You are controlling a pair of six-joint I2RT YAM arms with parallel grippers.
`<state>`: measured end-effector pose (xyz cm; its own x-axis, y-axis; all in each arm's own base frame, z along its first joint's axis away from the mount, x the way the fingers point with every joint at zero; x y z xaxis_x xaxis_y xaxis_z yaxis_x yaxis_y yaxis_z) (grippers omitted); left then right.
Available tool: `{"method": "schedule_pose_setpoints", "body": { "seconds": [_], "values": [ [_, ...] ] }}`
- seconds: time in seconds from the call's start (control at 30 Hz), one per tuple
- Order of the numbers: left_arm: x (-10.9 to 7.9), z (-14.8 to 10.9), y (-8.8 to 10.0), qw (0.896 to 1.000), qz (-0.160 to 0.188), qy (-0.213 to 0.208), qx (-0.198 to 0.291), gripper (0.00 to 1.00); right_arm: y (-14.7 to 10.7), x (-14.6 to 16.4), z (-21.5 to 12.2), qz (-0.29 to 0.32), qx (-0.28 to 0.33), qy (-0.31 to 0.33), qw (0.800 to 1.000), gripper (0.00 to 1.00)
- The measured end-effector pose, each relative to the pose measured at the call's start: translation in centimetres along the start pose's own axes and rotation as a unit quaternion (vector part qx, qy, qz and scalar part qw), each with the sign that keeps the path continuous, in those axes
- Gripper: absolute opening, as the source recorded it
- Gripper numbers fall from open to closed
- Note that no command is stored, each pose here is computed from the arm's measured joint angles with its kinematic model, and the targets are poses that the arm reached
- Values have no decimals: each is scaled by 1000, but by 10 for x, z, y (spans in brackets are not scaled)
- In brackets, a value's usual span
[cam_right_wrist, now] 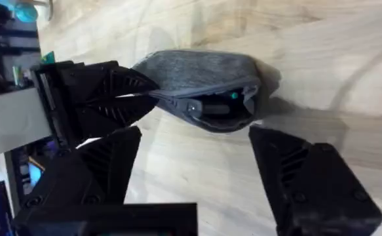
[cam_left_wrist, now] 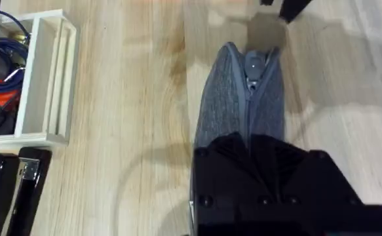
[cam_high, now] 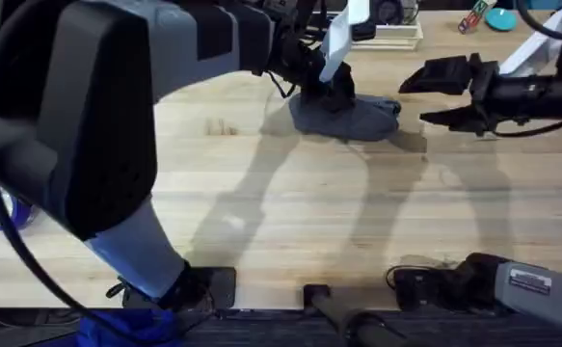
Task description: Unzip the bag, pick up the pens from the table one at a time and place them inside, then zip the bag closed.
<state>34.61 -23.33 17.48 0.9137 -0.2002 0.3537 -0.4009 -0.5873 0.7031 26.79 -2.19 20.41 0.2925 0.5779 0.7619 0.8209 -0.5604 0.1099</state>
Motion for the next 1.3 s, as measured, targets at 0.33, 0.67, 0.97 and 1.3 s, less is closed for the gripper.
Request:
{"method": "schedule_pose_setpoints", "body": {
  "seconds": [0.33, 0.67, 0.97, 1.3],
  "values": [
    [0, 0, 0, 1000, 0, 0, 0, 42, 0, 6, 28, -21, 18, 14, 1000, 997],
    [0, 0, 0, 1000, 0, 0, 0, 42, -2, 9, 42, -27, 34, 17, 999, 997],
    [0, 0, 0, 1000, 0, 0, 0, 42, -5, 10, 57, -19, 53, 16, 998, 996],
    [0, 0, 0, 1000, 0, 0, 0, 42, -7, 8, 63, -11, 63, 12, 998, 806]
  ]
}}
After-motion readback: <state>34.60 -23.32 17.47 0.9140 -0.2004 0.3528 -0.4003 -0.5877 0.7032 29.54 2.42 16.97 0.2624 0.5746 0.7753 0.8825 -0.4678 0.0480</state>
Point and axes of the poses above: each hand's point on the last joint's axis, 136 mm out from that joint toward the fingers, its own z axis out along the fingers, its own x axis along the line the jaws close on, y = z × x, the point moved 10 cm from there along -z, back along the fingers, and after that the axes turned 15 degrees about z, right-handed, at the moved point
